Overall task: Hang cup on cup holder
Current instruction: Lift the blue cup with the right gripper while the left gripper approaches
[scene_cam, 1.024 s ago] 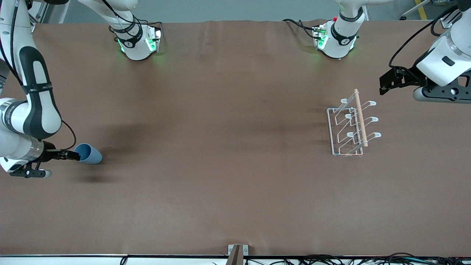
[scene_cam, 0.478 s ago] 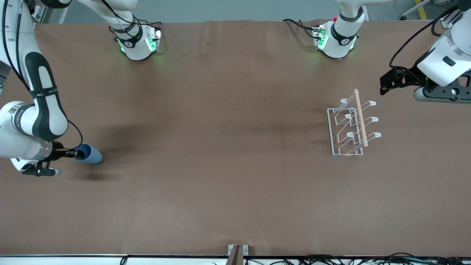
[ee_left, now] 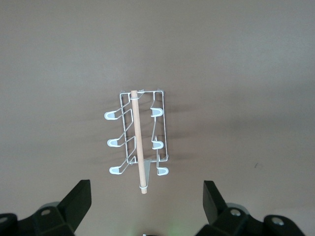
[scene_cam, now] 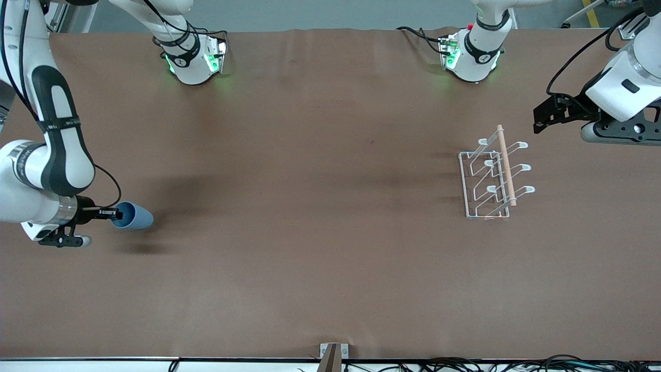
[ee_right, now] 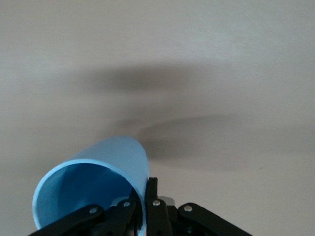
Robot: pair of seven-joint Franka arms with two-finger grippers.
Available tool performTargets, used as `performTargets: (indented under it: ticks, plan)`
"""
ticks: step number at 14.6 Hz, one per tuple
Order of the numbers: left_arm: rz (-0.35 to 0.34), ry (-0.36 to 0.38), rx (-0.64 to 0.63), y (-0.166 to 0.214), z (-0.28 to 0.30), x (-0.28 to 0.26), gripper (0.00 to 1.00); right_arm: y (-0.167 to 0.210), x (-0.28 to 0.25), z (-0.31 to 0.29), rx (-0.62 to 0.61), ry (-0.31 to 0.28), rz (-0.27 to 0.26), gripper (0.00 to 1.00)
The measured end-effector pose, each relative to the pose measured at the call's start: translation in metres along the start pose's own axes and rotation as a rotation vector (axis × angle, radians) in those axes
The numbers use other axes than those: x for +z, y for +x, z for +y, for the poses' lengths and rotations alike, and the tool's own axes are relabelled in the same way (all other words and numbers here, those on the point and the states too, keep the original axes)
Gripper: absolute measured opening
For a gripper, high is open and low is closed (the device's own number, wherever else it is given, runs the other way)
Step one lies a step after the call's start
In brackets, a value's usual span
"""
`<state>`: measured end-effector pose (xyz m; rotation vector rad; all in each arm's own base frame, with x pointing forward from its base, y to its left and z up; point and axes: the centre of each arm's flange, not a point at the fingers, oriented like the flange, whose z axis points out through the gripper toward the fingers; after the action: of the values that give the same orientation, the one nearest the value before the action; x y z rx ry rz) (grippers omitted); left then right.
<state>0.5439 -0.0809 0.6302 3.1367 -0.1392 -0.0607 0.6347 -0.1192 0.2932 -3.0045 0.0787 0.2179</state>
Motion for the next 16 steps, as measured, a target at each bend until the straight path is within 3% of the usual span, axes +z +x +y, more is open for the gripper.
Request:
performTargets:
  ticks: [6, 8, 13, 16]
  plan:
    - [-0.001, 0.000, -0.003, 0.000, -0.002, 0.000, 1.00, -0.030, -0.082, -0.114, -0.039, 0.273, -0.019, 0.05]
    - [-0.005, -0.010, -0.004, 0.002, -0.002, 0.002, 1.00, -0.036, -0.090, -0.155, -0.057, 0.363, -0.037, 0.05]
    - [0.015, -0.061, 0.013, 0.009, 0.011, 0.006, 1.00, -0.048, -0.096, -0.232, -0.061, 0.686, -0.106, 0.05]
    - [0.045, -0.091, 0.083, 0.010, 0.052, 0.004, 1.00, -0.058, -0.105, -0.276, -0.092, 0.817, -0.137, 0.05]
